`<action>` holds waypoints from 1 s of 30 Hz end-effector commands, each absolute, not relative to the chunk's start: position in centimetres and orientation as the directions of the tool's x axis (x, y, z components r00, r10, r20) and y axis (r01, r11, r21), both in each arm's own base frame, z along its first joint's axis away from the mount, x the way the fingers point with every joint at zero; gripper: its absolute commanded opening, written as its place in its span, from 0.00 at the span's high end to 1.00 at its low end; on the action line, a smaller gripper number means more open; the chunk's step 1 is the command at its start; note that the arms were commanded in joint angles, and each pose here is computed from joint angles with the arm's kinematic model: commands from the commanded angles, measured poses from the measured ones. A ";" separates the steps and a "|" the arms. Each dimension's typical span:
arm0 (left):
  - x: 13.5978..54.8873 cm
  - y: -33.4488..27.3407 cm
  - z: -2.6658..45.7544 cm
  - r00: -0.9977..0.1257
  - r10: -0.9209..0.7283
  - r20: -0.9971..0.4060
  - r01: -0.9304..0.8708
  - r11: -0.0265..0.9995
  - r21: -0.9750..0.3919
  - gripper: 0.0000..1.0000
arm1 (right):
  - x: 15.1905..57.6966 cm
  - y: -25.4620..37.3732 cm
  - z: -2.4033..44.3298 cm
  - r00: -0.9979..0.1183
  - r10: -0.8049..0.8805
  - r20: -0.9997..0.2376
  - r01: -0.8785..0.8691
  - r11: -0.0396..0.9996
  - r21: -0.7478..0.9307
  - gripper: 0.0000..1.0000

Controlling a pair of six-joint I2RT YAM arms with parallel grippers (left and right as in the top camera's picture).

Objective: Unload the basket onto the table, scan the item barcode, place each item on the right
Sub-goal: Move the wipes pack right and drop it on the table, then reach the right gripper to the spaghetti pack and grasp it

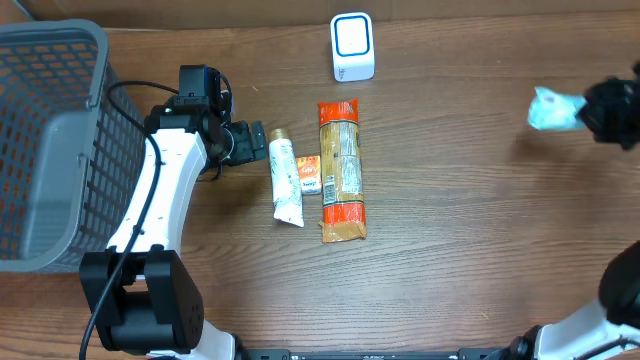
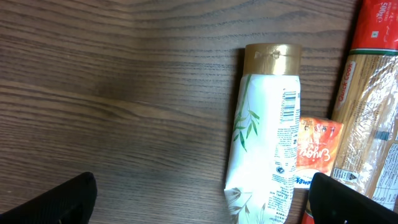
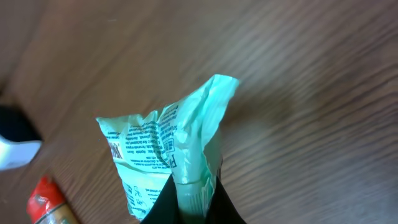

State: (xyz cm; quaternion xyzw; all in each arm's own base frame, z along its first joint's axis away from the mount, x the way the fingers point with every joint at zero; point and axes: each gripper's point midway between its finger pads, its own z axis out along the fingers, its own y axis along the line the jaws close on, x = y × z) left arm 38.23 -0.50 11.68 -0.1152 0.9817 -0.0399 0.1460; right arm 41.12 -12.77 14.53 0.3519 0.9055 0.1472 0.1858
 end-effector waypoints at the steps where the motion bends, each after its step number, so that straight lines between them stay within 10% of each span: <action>1: 38.6 -0.5 12.4 -0.928 -0.218 -0.301 -0.195 0.975 -0.105 0.00 | 41.3 -13.4 11.8 -0.693 0.698 -0.181 0.552 0.675 0.489 0.96; 10: 38.6 -0.5 12.4 -0.928 -0.217 -0.302 -0.194 0.975 -0.105 0.00 | 42.2 -17.1 5.8 -0.688 0.699 -0.193 0.559 0.681 0.473 0.89; 15: 38.6 -0.5 12.4 -0.928 -0.218 -0.301 -0.195 0.975 -0.105 0.00 | 42.6 -17.6 6.5 -0.682 0.699 -0.214 0.559 0.687 0.464 0.37; 24: 38.6 -0.5 12.4 -0.928 -0.218 -0.301 -0.195 0.975 -0.105 0.00 | 44.5 -12.7 18.8 -0.752 0.621 -0.221 0.392 0.691 0.608 0.30; 30: 38.6 -0.5 12.4 -0.928 -0.218 -0.301 -0.195 0.975 -0.105 0.00 | 45.8 0.4 21.1 -0.901 0.373 -0.222 0.144 0.739 0.658 0.05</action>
